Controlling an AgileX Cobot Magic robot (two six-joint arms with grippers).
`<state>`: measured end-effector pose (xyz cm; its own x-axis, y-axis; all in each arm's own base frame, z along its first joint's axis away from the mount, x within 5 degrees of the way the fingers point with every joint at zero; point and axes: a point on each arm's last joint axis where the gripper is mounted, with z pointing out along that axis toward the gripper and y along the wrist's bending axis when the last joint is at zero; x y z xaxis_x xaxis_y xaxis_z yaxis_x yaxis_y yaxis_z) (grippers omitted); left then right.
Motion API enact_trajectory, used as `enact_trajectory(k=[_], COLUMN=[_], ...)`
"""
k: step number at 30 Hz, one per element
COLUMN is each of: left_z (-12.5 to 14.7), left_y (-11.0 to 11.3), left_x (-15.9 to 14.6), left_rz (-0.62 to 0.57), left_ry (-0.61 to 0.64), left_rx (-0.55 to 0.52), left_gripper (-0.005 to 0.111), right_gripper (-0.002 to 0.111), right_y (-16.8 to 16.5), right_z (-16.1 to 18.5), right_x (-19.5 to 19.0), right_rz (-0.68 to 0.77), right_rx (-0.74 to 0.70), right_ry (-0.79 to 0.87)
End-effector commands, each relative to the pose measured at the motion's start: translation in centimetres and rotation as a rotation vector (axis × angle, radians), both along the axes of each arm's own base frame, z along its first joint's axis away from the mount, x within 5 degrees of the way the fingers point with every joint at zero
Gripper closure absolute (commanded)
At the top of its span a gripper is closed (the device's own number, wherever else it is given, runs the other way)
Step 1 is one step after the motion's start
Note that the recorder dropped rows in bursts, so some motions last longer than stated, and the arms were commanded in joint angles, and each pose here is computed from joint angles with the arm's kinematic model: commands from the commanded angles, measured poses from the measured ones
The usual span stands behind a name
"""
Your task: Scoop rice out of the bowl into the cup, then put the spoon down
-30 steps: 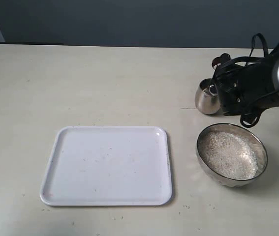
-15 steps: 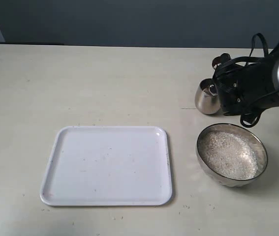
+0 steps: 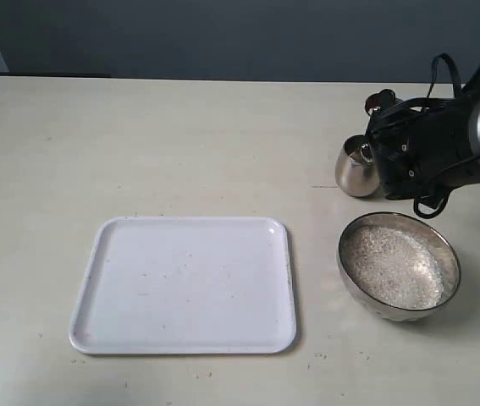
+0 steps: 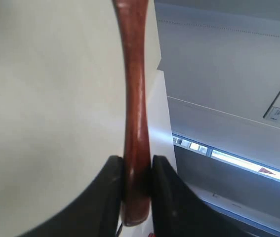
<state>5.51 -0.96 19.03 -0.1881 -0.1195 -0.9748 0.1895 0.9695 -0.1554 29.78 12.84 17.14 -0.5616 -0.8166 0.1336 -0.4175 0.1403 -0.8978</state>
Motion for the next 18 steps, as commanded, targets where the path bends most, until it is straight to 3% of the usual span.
enact_trajectory(k=[1,18], left_z=[0.22,0.22], left_y=[-0.06,-0.06], left_x=[-0.03,-0.03], left_rz=[-0.010,-0.010], left_ry=[-0.019,-0.019], left_rx=[-0.005,-0.005], left_gripper=[0.106,0.106], right_gripper=[0.109,0.109], right_y=[-0.09,-0.09], right_z=[0.08,0.40], right_x=[-0.09,0.08], right_rz=[0.003,0.019], right_rx=[-0.019,-0.051], right_ry=[-0.010,-0.033])
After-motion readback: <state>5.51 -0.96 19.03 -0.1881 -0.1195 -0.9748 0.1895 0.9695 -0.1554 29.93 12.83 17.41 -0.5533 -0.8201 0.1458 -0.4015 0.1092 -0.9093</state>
